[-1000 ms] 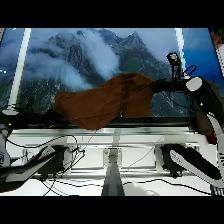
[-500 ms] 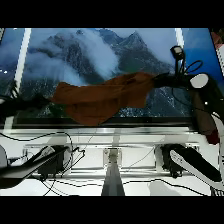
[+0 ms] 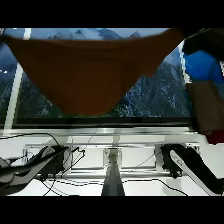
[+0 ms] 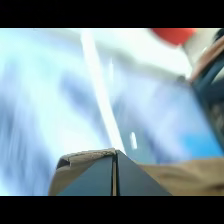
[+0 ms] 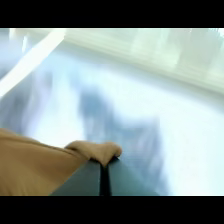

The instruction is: Fold the clothes and pants, and hang the long-sleeved shirts on hangers.

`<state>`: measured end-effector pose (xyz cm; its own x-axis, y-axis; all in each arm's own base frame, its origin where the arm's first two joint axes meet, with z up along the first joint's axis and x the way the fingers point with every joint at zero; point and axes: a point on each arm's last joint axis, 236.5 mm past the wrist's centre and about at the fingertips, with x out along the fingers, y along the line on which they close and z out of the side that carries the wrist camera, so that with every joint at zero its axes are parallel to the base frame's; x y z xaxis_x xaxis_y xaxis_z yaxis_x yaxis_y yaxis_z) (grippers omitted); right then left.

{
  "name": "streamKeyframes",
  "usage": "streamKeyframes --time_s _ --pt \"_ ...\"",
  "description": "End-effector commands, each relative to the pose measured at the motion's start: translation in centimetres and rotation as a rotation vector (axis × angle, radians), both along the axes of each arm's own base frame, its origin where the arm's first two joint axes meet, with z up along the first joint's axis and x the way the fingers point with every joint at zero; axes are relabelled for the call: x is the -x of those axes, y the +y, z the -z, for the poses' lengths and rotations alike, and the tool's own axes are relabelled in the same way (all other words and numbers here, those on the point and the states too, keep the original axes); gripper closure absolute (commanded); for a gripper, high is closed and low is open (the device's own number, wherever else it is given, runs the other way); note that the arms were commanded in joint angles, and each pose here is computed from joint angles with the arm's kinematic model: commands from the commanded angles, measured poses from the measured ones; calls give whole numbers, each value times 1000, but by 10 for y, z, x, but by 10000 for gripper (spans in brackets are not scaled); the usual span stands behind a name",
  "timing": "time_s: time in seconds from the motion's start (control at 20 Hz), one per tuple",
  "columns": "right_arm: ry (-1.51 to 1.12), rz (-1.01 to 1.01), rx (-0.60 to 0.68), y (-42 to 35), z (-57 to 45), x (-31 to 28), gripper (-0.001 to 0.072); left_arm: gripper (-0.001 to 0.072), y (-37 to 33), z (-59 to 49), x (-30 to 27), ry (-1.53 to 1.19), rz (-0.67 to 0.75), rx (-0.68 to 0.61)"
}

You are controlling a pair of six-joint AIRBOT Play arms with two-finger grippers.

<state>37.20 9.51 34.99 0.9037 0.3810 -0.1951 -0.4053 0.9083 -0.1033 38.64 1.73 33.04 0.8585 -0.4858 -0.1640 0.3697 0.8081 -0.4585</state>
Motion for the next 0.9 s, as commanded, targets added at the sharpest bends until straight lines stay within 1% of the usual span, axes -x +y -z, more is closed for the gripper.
streamKeyframes --time_s 0.0,0.1,0.25,0.4,0.5,0.6,0.7,0.8,0.85 --pt "-281 9 -2 -4 -114 67 699 688 -18 -136 43 -375 -97 -74" --pt "-401 20 3 -8 -156 107 699 688 -16 -183 75 -534 -229 -120" --pt "-512 21 -2 -9 -190 154 698 688 -15 -223 125 -699 -414 -293" --pt "-559 21 -5 -10 -200 179 699 688 -15 -227 156 -722 -533 -491" --pt "-597 37 -19 -14 -209 182 699 688 -11 -227 166 -720 -583 -568" --pt "-581 57 -13 -18 -206 165 700 688 -5 -222 158 -698 -585 -571" --pt "-460 69 -24 -19 -181 127 699 688 8 -202 131 -618 -550 -560" --pt "-265 91 9 -23 -130 69 699 689 24 -162 88 -472 -469 -539" --pt "-175 111 23 -27 -104 41 699 689 31 -131 62 -374 -405 -520"
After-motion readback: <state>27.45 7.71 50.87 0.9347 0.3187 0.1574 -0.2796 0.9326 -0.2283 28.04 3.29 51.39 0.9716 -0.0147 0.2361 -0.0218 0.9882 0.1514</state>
